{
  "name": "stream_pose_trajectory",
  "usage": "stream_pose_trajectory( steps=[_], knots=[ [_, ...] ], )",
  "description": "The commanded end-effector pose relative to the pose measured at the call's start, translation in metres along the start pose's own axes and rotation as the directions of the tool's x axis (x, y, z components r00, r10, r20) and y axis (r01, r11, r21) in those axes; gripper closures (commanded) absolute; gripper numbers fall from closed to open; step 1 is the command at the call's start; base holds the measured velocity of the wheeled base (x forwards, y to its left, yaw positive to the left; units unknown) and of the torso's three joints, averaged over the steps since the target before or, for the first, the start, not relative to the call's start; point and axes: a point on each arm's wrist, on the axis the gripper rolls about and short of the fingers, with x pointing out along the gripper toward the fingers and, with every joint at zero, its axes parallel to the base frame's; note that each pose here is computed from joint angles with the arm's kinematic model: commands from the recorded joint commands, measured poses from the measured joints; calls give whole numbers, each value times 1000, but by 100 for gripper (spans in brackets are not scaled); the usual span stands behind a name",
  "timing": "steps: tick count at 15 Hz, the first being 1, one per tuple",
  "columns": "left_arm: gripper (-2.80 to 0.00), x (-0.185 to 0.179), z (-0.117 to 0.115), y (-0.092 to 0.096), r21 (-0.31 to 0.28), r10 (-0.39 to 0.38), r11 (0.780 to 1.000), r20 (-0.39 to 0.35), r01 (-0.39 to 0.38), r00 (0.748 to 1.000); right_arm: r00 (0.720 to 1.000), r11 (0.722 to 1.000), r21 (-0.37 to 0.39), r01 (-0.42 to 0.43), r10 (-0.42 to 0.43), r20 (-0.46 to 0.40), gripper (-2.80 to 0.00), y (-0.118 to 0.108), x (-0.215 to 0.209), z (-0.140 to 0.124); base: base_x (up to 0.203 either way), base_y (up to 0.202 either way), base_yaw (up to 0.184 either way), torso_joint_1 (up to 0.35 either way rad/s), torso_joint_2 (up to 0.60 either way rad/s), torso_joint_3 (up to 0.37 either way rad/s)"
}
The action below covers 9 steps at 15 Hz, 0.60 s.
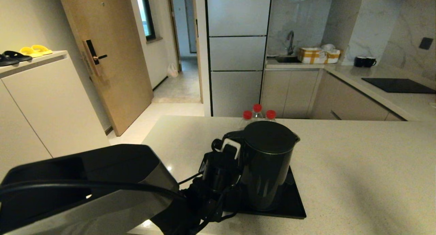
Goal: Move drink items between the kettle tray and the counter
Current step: Return the kettle to its original position
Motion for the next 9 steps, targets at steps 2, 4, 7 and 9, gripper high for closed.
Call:
stream_pose_trajectory(
  steps=[2, 4, 7, 9],
  knots=[
    [0, 5, -6, -2, 7, 1, 1000, -15, 0, 1000, 1000, 1000, 0, -2, 2, 0, 0, 0, 0, 0, 0, 0, 0, 0, 0, 0],
    [0, 8, -12, 0, 11, 8, 1000, -31, -8, 999, 1000, 1000, 0, 0, 0, 0, 0, 0, 0, 0, 0, 0, 0, 0, 0, 0],
    [-280, 10, -7, 2, -6, 17, 1000, -12, -17, 1000, 1000, 1000, 0, 0, 0, 0, 0, 0, 0, 0, 0, 0, 0, 0, 0, 0],
    [-280, 6, 1, 6, -21, 29, 999, 6, -29, 1000, 1000, 1000, 0, 0, 0, -1, 0, 0, 0, 0, 0, 0, 0, 0, 0, 0]
  ],
)
